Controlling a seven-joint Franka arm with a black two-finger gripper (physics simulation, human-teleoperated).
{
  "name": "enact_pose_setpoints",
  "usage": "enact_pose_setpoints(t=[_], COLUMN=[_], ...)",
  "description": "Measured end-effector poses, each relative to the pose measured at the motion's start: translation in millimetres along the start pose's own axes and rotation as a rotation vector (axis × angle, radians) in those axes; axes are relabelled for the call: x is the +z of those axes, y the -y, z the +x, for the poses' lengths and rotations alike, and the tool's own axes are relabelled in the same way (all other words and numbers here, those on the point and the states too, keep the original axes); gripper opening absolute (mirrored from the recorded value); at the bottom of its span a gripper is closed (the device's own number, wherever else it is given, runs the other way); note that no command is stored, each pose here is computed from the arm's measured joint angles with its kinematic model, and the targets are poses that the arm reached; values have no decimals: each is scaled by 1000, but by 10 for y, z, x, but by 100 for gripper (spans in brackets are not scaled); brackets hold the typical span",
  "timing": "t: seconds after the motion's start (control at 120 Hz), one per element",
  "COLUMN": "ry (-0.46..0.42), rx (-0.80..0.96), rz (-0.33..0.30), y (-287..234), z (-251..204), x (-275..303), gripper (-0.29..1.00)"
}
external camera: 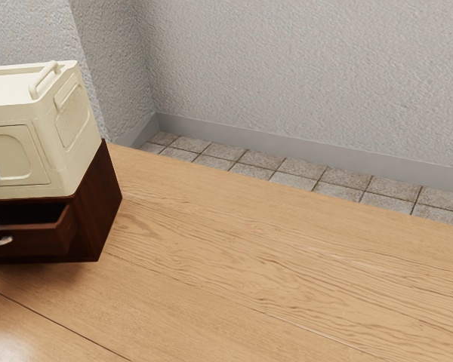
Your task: Push the drawer handle with one arm to close the drawer
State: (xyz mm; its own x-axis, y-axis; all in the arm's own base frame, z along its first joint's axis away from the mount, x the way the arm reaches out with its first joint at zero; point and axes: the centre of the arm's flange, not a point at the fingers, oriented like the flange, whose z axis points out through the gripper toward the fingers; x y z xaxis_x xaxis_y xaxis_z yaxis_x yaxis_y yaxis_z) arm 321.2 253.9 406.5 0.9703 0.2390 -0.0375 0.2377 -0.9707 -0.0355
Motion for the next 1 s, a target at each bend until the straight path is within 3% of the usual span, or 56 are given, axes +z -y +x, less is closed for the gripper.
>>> enact_pose_setpoints(t=[1.0], ry=[-46], rx=[61], rz=[-38], y=[216], z=[523], x=[-47], gripper=[-5])
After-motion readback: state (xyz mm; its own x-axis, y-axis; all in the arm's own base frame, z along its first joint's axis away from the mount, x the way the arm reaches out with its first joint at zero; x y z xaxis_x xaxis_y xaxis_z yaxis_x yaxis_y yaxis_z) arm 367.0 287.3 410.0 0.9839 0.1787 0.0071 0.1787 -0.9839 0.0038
